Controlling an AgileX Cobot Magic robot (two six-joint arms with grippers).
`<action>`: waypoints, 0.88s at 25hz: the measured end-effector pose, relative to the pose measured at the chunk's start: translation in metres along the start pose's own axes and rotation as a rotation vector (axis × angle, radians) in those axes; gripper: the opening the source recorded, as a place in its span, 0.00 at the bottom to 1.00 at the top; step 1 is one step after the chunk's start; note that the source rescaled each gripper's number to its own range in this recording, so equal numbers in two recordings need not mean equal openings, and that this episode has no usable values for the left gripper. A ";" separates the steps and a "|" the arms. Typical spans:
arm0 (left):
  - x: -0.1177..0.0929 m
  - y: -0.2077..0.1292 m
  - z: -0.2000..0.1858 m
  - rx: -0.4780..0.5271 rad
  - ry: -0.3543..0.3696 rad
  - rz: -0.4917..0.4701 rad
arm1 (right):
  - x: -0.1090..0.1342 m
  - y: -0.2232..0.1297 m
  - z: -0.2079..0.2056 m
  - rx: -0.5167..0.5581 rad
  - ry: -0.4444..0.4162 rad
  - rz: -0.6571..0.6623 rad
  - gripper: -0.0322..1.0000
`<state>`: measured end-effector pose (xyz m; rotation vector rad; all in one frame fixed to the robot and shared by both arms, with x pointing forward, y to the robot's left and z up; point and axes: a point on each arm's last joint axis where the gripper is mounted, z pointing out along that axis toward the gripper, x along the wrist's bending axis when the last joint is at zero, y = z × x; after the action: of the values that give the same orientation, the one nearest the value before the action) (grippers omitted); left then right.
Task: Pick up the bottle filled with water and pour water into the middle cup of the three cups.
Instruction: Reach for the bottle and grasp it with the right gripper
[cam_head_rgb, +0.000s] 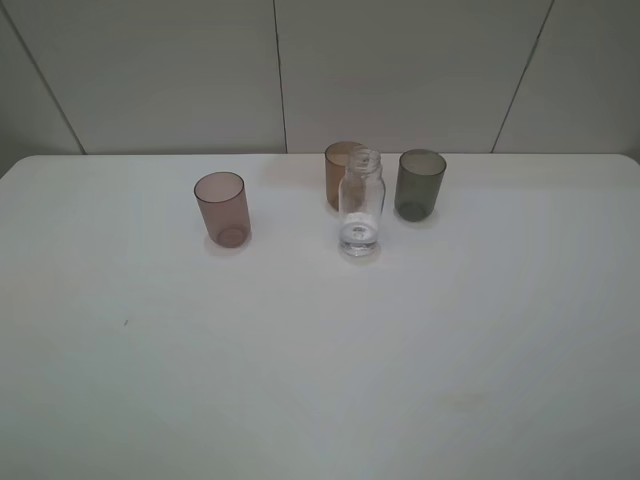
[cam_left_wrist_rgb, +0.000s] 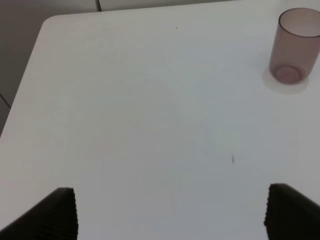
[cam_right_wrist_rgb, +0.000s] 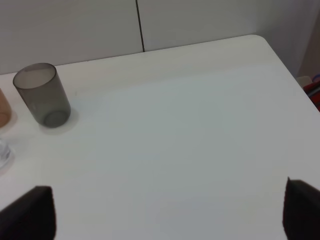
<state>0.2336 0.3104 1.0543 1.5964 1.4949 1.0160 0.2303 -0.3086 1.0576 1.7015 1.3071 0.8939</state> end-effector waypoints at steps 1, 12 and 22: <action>0.000 0.000 0.000 0.000 0.000 0.000 | 0.000 0.000 0.000 0.000 0.000 0.000 0.95; 0.000 0.000 0.000 0.000 0.000 0.000 | 0.000 0.000 0.000 0.000 0.000 0.000 0.95; 0.000 0.000 0.000 0.000 0.000 0.000 | 0.000 0.000 0.000 0.000 0.000 0.000 0.95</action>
<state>0.2336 0.3104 1.0543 1.5964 1.4949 1.0160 0.2303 -0.3086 1.0576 1.7015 1.3071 0.8939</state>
